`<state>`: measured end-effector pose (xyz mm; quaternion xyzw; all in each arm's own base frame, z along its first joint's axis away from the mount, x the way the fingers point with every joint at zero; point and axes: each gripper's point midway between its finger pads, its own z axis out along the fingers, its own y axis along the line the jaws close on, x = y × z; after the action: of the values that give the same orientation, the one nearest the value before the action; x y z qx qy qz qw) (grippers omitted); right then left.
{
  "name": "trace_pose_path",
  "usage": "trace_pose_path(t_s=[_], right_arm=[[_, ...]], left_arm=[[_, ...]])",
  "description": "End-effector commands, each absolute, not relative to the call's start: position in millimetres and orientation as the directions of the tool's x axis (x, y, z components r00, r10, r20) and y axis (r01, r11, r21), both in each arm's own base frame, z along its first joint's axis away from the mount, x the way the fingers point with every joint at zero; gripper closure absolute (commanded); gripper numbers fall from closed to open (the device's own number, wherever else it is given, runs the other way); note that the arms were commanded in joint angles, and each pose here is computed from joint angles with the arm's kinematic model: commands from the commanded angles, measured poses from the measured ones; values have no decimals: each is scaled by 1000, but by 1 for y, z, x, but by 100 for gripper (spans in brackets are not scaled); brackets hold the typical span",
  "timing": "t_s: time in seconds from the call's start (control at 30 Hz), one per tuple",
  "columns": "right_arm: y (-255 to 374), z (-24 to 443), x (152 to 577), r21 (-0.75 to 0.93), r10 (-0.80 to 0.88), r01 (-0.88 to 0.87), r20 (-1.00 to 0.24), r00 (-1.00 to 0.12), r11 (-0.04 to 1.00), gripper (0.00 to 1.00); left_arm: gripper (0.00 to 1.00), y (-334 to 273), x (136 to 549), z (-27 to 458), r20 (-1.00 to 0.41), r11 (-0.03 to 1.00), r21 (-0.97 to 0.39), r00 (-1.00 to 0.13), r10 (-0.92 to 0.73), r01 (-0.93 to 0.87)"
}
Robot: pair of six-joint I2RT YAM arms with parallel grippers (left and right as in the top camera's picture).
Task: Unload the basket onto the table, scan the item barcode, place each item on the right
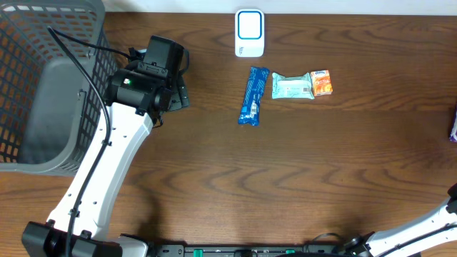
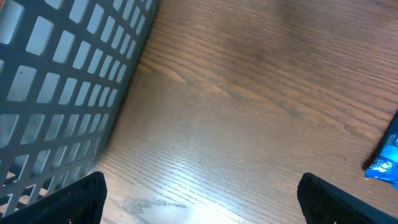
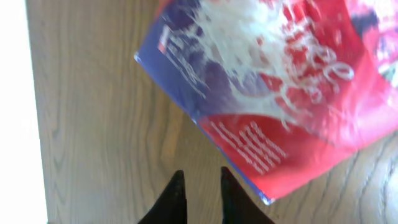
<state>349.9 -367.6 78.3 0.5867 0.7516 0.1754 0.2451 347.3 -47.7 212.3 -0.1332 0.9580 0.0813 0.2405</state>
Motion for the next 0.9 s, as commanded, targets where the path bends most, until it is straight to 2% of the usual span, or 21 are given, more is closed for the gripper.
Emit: trace_pose_path(t_s=[0.0, 0.17, 0.23, 0.37, 0.47, 0.6, 0.73, 0.87], right_arm=[[-370, 96, 345, 525, 963, 811, -205, -173, 257, 87], [-382, 142, 330, 459, 930, 839, -341, -138, 293, 88], [-387, 160, 322, 432, 912, 853, -394, -115, 294, 92], [-398, 174, 288, 312, 894, 935, -448, -10, 166, 99], [-404, 161, 257, 168, 882, 983, -470, 14, 74, 99], [-401, 123, 235, 61, 892, 998, -452, 1, 30, 99], [-399, 90, 231, 56, 894, 998, -447, 2, 26, 98], [-400, 66, 233, 77, 880, 997, -475, 11, 29, 89]], left_arm=[[2, -46, 347, 212, -484, 947, 94, -846, -226, -307], [2, -46, 347, 212, -484, 947, 94, -846, -225, -306], [2, -46, 347, 212, -484, 947, 94, -846, -225, -306], [2, -46, 347, 212, -484, 947, 94, -846, -225, -306], [2, -46, 347, 212, -484, 947, 94, -846, -225, -306], [2, -46, 347, 212, -484, 947, 94, -846, -225, -306], [2, -46, 347, 212, -484, 947, 94, -846, -225, -306], [2, -46, 347, 212, -484, 947, 94, -846, -225, -306]])
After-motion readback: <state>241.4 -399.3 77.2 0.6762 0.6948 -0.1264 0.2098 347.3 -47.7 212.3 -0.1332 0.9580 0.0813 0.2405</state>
